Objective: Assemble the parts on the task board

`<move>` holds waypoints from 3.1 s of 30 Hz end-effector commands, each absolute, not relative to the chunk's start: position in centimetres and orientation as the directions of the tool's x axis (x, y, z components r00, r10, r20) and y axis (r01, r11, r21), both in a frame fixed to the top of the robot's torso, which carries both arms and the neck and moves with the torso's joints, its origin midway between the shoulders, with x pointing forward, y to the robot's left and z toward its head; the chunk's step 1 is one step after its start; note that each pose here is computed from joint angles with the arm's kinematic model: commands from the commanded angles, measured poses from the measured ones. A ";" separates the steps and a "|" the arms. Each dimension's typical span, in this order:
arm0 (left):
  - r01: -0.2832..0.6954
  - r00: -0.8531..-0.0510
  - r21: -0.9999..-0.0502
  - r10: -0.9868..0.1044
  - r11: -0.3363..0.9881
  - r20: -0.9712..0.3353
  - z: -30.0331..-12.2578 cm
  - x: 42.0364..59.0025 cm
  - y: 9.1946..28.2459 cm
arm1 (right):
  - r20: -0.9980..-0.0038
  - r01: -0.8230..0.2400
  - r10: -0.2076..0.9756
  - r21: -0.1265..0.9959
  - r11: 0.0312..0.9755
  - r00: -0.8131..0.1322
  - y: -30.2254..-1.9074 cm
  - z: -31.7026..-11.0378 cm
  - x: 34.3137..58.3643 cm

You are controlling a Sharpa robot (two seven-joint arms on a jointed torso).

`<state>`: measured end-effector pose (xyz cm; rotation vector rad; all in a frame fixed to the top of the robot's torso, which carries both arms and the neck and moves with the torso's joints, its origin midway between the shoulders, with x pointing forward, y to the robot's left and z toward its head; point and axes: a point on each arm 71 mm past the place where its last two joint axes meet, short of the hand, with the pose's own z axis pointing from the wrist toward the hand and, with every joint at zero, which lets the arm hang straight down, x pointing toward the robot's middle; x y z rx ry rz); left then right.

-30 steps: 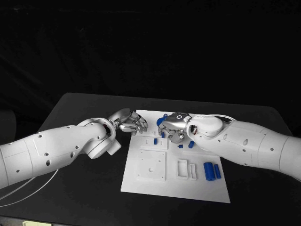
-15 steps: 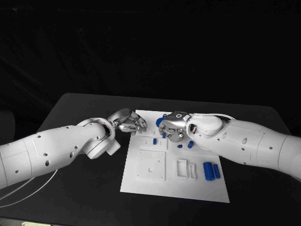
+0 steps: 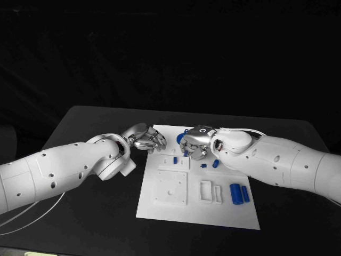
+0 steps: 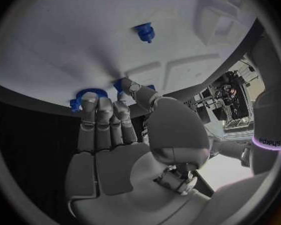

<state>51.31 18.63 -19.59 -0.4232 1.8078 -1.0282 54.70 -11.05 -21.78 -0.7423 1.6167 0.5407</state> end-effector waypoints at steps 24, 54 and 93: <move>0.155 -0.481 -0.802 -0.665 0.577 -0.571 -19.6 51.3 18.5 | -0.984 -0.683 -0.160 -0.060 0.728 -0.083 -11.8 -21.7 55.1; 0.203 -0.462 -0.850 -0.718 0.486 -0.521 -18.6 51.4 18.6 | -0.828 -0.370 0.357 0.524 0.767 -0.433 -16.1 -18.7 56.4; -0.069 -0.662 -0.896 -0.692 0.439 -0.288 -20.7 50.6 15.7 | -0.439 -0.069 0.532 0.813 0.578 -0.724 -15.7 -18.6 53.9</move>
